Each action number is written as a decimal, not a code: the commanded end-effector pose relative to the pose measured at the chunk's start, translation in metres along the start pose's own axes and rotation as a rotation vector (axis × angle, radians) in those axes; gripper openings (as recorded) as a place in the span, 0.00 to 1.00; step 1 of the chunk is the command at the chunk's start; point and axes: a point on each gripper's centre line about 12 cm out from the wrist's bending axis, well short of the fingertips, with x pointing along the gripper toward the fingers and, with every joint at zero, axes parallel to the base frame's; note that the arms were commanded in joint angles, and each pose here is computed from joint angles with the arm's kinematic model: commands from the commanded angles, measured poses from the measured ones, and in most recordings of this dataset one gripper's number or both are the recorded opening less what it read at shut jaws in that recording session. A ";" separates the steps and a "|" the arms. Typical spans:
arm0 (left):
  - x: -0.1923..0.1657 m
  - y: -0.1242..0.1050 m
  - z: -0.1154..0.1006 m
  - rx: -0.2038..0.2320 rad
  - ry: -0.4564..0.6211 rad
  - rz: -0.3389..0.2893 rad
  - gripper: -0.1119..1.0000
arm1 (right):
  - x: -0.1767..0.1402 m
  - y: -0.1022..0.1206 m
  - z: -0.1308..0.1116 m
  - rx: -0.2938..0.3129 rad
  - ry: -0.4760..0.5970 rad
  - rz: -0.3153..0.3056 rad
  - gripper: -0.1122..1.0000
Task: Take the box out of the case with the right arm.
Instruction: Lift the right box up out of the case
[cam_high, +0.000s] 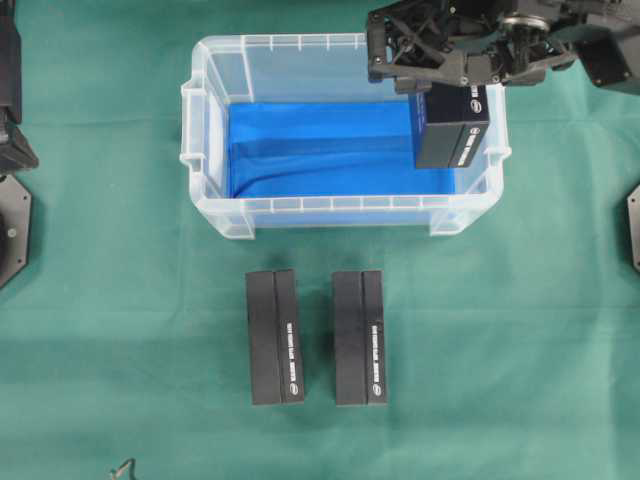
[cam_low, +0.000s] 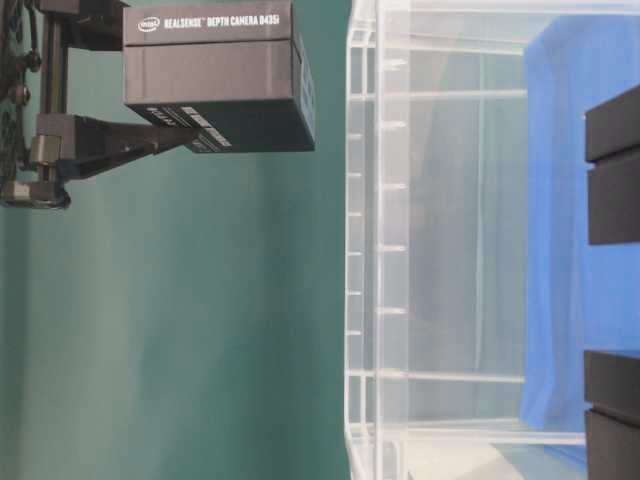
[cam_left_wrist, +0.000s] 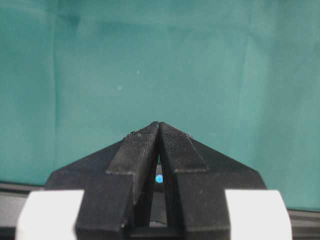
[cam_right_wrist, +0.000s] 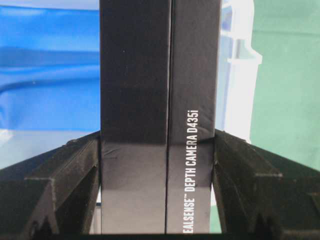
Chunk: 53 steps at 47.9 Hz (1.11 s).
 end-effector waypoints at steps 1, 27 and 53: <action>-0.006 0.001 0.004 -0.003 -0.026 0.000 0.10 | -0.024 -0.006 0.006 0.014 -0.009 0.067 0.67; -0.006 0.001 0.004 -0.003 -0.026 0.000 0.10 | -0.024 -0.007 0.006 0.012 -0.009 0.064 0.67; -0.006 0.001 0.004 -0.005 -0.028 0.000 0.10 | -0.024 -0.006 0.005 0.001 -0.010 0.063 0.67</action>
